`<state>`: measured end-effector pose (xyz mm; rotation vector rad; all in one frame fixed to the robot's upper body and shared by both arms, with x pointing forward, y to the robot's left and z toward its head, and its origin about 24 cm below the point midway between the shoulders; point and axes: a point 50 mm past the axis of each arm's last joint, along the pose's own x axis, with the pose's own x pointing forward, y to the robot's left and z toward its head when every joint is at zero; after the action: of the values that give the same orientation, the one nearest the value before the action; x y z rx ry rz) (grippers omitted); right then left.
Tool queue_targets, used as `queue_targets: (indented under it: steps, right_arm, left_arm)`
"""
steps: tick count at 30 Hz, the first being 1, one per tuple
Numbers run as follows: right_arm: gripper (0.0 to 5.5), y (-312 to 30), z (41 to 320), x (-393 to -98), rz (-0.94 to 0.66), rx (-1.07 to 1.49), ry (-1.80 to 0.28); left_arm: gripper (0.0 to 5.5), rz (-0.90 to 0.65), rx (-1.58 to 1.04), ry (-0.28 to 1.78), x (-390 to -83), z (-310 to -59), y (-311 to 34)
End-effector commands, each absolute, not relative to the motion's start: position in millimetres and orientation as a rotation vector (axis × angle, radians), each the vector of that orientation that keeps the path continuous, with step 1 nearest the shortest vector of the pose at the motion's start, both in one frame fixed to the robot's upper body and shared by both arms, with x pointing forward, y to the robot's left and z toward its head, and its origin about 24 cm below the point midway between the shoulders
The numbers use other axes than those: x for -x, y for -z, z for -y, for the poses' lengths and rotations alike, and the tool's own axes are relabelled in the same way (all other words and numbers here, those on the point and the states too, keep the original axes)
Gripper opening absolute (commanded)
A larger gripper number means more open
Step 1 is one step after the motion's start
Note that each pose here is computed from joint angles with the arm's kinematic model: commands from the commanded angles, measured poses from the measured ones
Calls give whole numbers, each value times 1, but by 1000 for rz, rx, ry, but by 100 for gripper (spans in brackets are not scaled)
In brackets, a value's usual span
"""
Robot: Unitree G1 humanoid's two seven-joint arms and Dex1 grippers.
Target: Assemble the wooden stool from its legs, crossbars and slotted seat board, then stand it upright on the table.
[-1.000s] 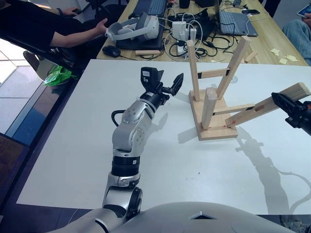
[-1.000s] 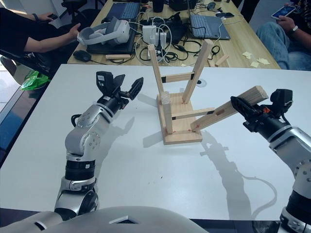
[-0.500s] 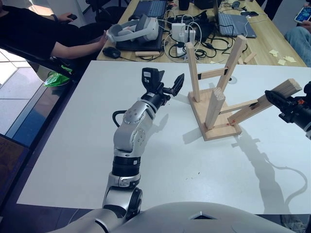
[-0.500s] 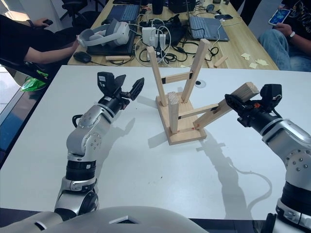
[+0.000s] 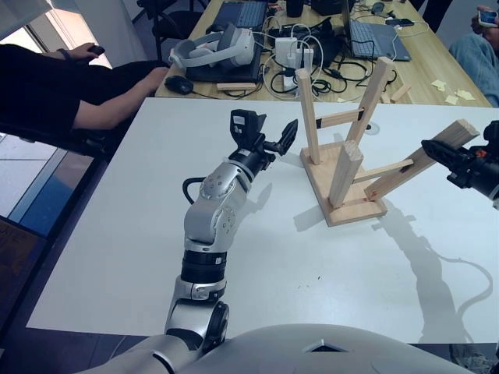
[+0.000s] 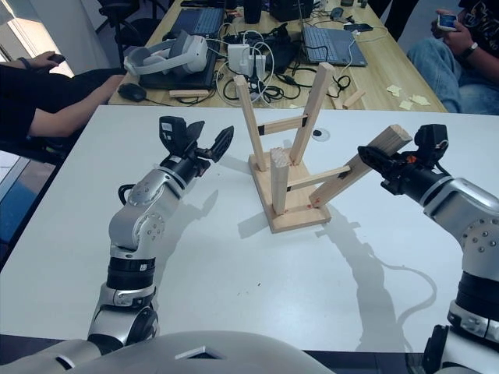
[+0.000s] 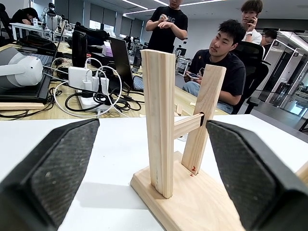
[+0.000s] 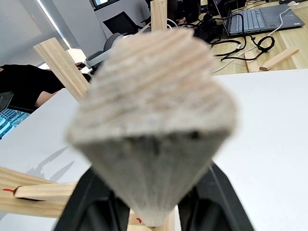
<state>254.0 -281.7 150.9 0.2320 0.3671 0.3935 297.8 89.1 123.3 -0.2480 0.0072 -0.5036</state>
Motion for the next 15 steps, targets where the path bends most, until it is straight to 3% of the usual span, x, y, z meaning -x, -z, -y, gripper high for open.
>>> queue_targets:
  steps: [1,8,15]
  right_arm:
    - [100,-116,276,-250,-591,-237,-391]
    - [100,-117,259,-263,-609,-198,-420]
    - [100,-117,262,-261,-573,-121,-399]
  left_arm:
    - [411,-2,246,505,-299,-87,-126]
    - [411,3,248,504,-300,-86,-127]
    - [411,-1,248,507,-301,-85,-126]
